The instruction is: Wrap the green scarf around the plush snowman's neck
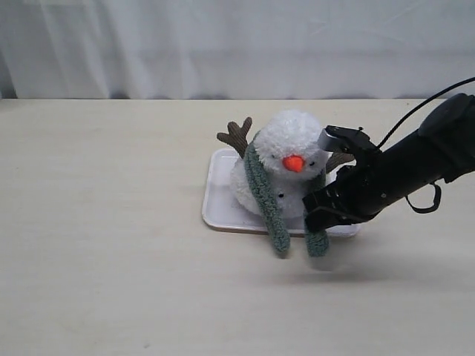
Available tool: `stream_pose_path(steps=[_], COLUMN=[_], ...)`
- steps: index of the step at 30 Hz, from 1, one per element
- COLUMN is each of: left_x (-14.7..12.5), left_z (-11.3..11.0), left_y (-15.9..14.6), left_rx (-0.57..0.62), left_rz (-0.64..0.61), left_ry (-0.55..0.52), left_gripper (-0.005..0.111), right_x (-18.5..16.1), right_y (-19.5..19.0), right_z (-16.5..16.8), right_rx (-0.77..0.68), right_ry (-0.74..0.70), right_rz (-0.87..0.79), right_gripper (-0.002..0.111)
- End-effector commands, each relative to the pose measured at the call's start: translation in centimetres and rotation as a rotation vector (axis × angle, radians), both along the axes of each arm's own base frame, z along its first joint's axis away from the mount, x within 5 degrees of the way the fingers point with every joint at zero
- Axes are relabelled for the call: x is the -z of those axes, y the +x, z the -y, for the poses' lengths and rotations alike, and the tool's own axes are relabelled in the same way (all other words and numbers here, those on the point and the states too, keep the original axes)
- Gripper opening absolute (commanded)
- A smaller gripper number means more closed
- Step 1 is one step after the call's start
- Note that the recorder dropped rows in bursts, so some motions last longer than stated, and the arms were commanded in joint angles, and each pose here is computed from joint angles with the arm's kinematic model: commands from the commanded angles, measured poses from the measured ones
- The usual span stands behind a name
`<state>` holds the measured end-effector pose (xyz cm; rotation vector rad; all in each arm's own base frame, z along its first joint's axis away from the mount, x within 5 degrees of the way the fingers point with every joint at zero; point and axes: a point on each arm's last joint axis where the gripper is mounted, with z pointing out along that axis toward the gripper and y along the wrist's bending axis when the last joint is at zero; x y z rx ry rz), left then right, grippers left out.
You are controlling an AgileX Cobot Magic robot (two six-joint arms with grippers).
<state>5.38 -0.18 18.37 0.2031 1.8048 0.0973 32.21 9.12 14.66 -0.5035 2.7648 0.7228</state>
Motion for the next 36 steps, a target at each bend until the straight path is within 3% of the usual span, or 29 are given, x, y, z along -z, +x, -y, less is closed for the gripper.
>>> stream_pose_path(steps=[1,15,17,21,23,36], left_x=[-0.1,0.0,0.0,0.0,0.0,0.0], left_z=[0.0,0.0,0.0,0.0,0.0,0.0], left_y=[0.0,0.0,0.0,0.0,0.0,0.0], left_rx=[0.001,0.001,0.001,0.001,0.001,0.001], left_rz=[0.011,0.007,0.007,0.007,0.007,0.009], left_ry=[-0.007,-0.007,-0.007,-0.007,-0.007,-0.007], left_gripper=[0.0,0.0,0.0,0.0,0.0,0.0], right_x=[-0.2,1.6,1.5,1.4,1.4,-1.1], right_y=[0.2,0.0,0.1,0.1,0.0,-2.1], right_z=[-0.2,-0.7,-0.9,-0.9,-1.0,-1.9], right_rx=[-0.02,-0.049,-0.04,-0.035,-0.043,-0.172], right_ry=[0.019,0.091,0.112,0.123,0.131,0.268], right_rz=[0.026,0.036,0.049,0.044,0.036,-0.083], right_gripper=[0.004,0.005,0.014,0.05,0.059,0.062])
